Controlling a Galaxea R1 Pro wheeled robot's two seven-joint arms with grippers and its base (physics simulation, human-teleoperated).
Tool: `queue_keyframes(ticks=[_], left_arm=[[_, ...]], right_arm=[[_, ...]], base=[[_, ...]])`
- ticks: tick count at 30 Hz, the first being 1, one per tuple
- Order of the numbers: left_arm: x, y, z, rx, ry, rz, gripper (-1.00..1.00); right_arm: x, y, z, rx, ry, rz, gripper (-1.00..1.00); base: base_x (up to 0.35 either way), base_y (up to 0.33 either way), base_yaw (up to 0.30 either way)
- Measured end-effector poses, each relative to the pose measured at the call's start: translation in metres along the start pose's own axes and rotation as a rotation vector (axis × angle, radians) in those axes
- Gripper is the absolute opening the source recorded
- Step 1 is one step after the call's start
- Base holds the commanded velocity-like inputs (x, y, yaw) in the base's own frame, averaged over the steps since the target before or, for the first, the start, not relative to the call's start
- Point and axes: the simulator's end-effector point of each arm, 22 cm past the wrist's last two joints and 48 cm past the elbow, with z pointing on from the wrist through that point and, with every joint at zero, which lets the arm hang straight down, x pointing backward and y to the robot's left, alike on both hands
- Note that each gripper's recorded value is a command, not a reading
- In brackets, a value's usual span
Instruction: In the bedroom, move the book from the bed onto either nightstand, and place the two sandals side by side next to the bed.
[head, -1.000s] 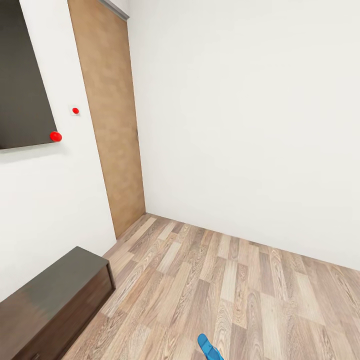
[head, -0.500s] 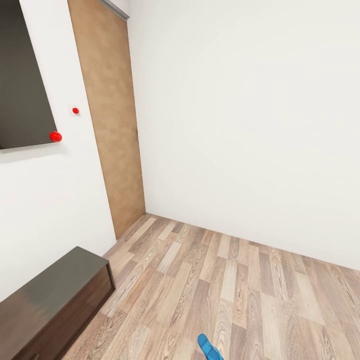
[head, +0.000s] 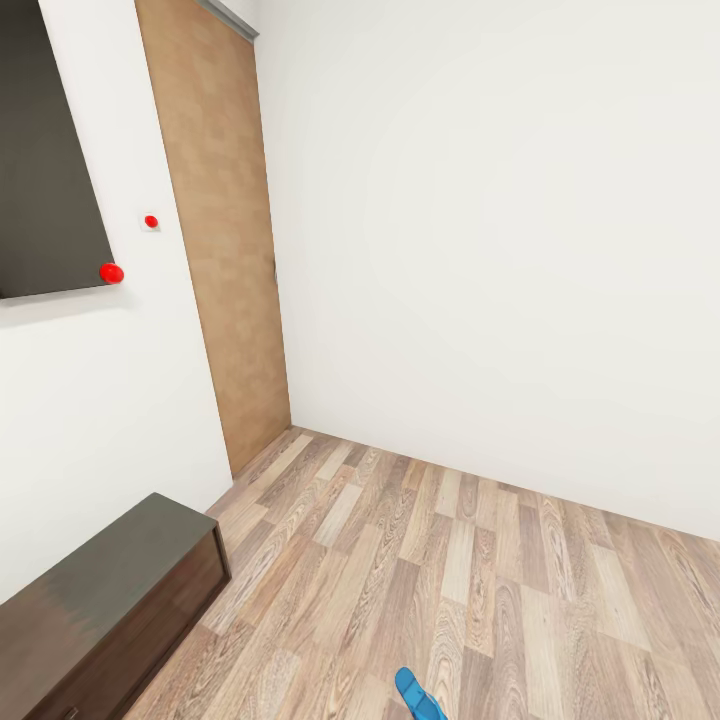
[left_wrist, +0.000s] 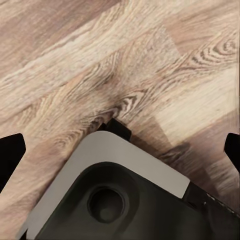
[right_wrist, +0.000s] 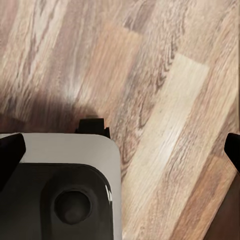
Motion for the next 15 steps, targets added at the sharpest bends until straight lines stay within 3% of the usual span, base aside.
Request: queue_keyframes(ticks=[6, 10, 15], left_arm=[[-0.017, -0.011, 0.002, 0.012, -0.024, -0.050, 1.00], [-0.059, -0.039, 0.005, 0.053, -0.066, -0.083, 1.00], [-0.095, -0.076, 0.006, 0.117, -0.053, -0.140, 1.00]], right_arm=[[-0.048, -0.009, -0.002, 0.033, -0.094, 0.003, 1.00], [-0.104, -0.028, -0.008, 0.104, -0.191, 0.026, 1.00], [-0.171, -0.032, -0.014, 0.137, -0.247, 0.073, 1.00]], base=[[0.000, 0.000, 0.000], [0.000, 0.000, 0.000], [0.000, 0.000, 0.000]])
